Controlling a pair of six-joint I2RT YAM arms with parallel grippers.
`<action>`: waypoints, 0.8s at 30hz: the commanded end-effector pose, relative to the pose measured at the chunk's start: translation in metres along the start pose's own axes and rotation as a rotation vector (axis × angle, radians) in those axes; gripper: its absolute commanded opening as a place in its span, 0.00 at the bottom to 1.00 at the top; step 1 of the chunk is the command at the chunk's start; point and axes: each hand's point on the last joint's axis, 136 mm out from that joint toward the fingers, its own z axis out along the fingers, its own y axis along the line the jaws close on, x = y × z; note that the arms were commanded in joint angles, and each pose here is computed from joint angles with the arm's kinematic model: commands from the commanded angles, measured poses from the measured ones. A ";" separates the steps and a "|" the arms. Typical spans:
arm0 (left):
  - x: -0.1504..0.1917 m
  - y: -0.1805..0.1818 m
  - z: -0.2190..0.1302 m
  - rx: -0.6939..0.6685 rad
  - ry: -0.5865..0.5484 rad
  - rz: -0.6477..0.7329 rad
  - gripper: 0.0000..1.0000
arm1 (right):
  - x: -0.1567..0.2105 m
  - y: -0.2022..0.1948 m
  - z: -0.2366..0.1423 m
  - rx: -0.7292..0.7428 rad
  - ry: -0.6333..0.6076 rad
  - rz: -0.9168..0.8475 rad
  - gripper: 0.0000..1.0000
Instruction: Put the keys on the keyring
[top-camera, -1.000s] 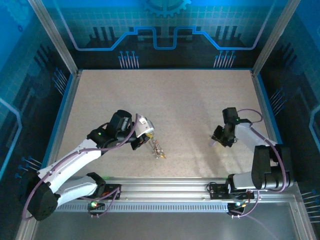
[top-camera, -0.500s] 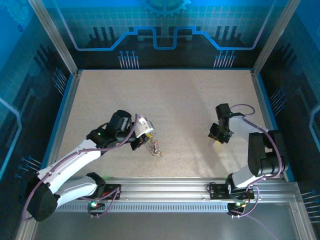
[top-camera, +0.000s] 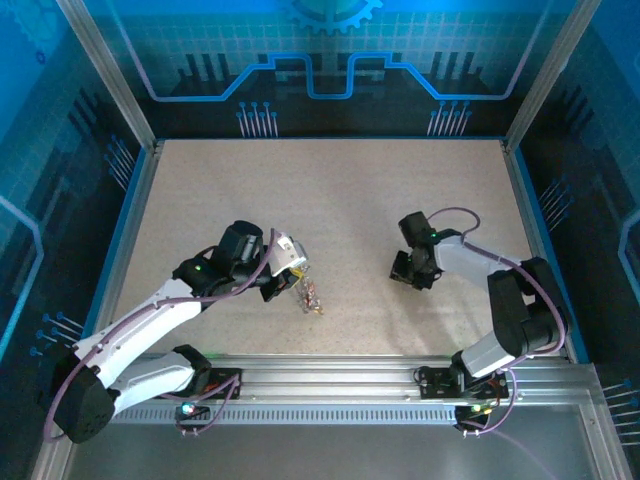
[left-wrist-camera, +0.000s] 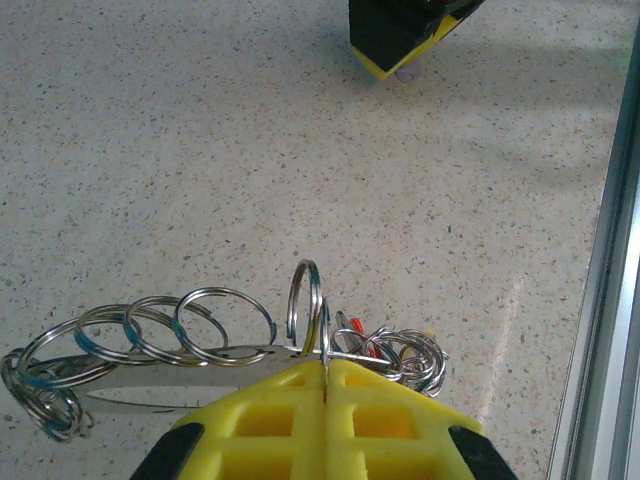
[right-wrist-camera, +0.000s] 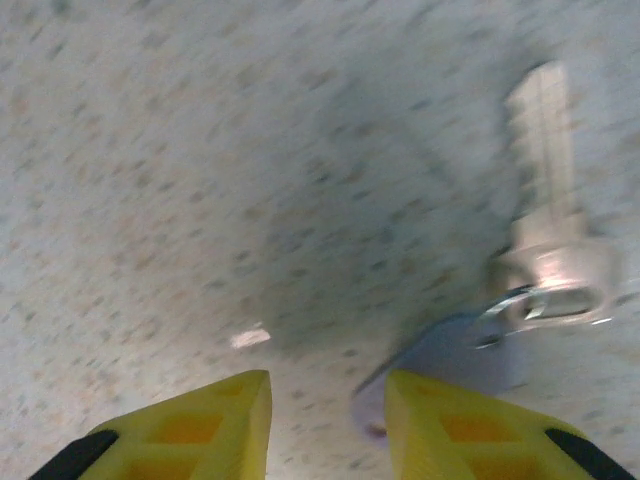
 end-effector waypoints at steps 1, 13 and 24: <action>-0.014 -0.003 -0.009 0.014 -0.044 0.028 0.00 | -0.004 0.020 -0.013 -0.064 -0.007 0.015 0.37; -0.015 -0.004 -0.010 0.018 -0.051 0.030 0.00 | -0.033 -0.045 -0.035 0.082 -0.071 0.125 0.36; -0.015 -0.004 -0.010 0.018 -0.050 0.028 0.00 | -0.043 -0.039 -0.022 0.114 -0.030 0.085 0.35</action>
